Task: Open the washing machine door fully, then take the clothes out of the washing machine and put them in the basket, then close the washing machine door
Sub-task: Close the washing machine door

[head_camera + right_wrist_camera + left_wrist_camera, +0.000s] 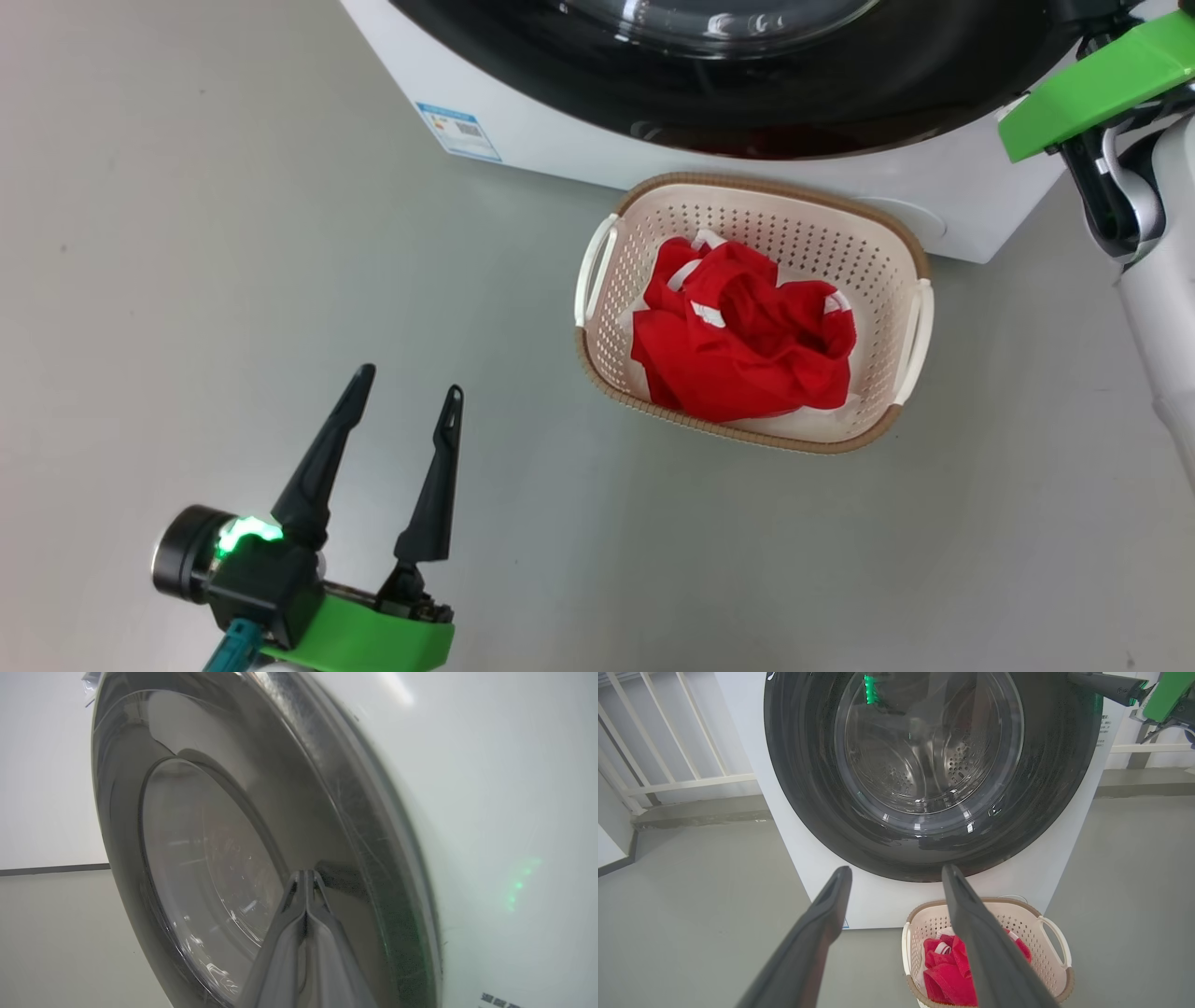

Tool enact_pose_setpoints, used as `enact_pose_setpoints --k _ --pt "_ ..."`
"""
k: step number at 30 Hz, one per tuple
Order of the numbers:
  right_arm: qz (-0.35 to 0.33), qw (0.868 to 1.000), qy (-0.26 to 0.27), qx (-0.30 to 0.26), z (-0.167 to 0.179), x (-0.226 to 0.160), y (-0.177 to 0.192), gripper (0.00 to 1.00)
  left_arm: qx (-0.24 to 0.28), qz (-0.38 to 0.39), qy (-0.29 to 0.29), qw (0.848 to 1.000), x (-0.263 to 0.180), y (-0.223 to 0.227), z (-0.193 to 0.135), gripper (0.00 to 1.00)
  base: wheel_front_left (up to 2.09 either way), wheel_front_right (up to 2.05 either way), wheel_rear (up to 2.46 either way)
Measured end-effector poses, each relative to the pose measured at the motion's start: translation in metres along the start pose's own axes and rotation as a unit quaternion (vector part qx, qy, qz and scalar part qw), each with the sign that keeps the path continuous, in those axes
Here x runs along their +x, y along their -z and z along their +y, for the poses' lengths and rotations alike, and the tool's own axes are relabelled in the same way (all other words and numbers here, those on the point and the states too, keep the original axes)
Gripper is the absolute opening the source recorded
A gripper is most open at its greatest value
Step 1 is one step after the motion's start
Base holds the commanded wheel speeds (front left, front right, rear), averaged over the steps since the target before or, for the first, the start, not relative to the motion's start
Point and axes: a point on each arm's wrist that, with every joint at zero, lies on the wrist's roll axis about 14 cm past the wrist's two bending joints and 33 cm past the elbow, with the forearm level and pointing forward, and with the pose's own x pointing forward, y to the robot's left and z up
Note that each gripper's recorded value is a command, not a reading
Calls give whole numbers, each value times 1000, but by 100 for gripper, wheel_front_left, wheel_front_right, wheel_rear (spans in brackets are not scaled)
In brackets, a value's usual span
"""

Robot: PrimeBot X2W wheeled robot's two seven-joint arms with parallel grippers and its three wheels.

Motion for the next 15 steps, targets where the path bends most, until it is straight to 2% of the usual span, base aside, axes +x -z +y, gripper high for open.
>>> enact_pose_setpoints --k 10,11,13,14,15 --pt "0 1000 4 9 3 5 6 0 1 11 -4 1000 1 7 2 100 0 0 0" --pt "-1 1000 5 10 3 4 4 6 1 9 -4 1000 1 6 2 100 0 0 0" --pt "-5 1000 9 11 2 2 0 40 -1 7 -4 1000 1 5 3 100 0 0 0" --pt "-7 1000 12 11 1 0 -3 51 -1 5 -4 1000 2 4 3 100 0 0 0" --pt "-9 1000 16 11 0 -2 -5 85 -3 5 -5 1000 2 4 3 100 0 0 0"
